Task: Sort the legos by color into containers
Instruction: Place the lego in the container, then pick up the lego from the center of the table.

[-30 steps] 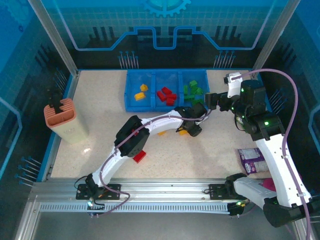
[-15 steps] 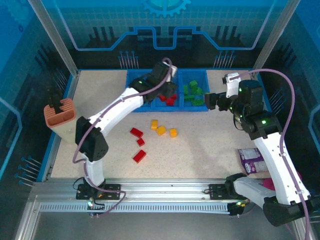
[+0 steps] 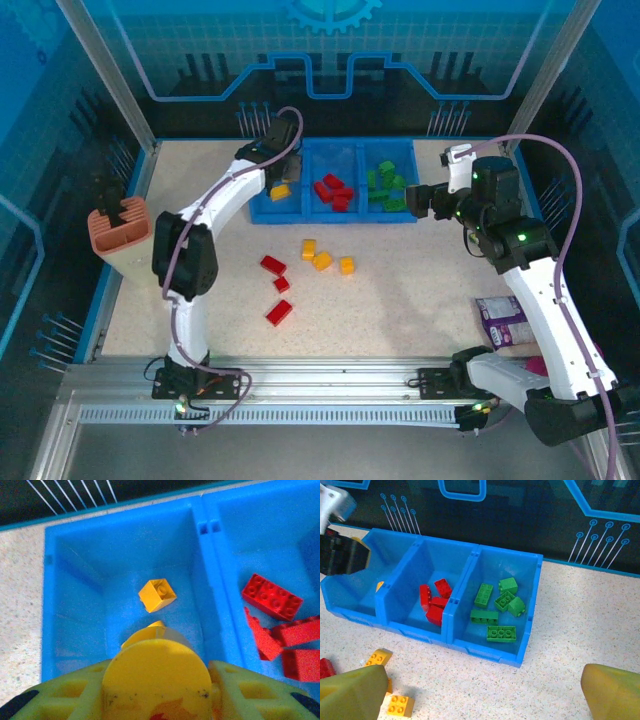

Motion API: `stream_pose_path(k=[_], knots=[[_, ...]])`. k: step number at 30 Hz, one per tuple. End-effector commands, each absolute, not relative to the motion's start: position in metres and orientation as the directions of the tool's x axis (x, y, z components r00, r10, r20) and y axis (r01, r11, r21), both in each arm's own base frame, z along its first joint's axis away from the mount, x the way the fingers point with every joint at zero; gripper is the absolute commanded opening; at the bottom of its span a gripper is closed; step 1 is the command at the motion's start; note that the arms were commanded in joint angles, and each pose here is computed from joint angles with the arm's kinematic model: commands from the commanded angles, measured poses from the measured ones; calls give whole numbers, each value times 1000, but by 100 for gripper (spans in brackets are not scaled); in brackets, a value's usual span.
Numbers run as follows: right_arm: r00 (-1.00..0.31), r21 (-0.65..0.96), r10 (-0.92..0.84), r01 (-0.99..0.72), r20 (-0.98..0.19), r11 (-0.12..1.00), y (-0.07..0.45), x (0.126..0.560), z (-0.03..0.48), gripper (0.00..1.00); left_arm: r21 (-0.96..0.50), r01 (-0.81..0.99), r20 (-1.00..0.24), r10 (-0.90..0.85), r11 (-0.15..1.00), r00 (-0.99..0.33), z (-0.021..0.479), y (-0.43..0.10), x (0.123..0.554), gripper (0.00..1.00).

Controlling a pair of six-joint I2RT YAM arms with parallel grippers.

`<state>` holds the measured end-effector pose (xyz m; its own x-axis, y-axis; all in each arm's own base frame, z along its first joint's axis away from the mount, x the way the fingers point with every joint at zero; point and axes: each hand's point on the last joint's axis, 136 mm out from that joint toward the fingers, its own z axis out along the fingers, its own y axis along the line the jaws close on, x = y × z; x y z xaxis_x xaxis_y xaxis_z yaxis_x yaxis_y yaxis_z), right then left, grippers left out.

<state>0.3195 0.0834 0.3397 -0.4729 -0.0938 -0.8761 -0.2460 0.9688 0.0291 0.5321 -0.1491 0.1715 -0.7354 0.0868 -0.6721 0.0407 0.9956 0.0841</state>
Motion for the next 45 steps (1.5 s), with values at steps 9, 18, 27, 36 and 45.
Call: stream_pose_path(k=[9, 18, 27, 36, 45], knots=[[-485, 46, -96, -273, -869, 961, 89, 327, 331, 100, 46, -36, -592, -2, 998, -806, 107, -140, 570, 46], [-491, 50, -98, -280, -866, 959, 91, 330, 330, 100, 49, -47, -590, -9, 998, -808, 113, -135, 572, 66], [-504, 95, -72, -298, -861, 950, 99, 331, 325, 100, 8, -10, -684, -2, 1000, -729, 180, -133, 545, 69], [-510, 94, -71, -289, -857, 953, 97, 328, 319, 100, -44, 152, -674, 83, 987, -734, 207, -187, 463, 56], [-518, 87, -77, -284, -852, 955, 95, 325, 316, 100, -158, 197, -476, 100, 967, -874, 140, -281, 357, 55]])
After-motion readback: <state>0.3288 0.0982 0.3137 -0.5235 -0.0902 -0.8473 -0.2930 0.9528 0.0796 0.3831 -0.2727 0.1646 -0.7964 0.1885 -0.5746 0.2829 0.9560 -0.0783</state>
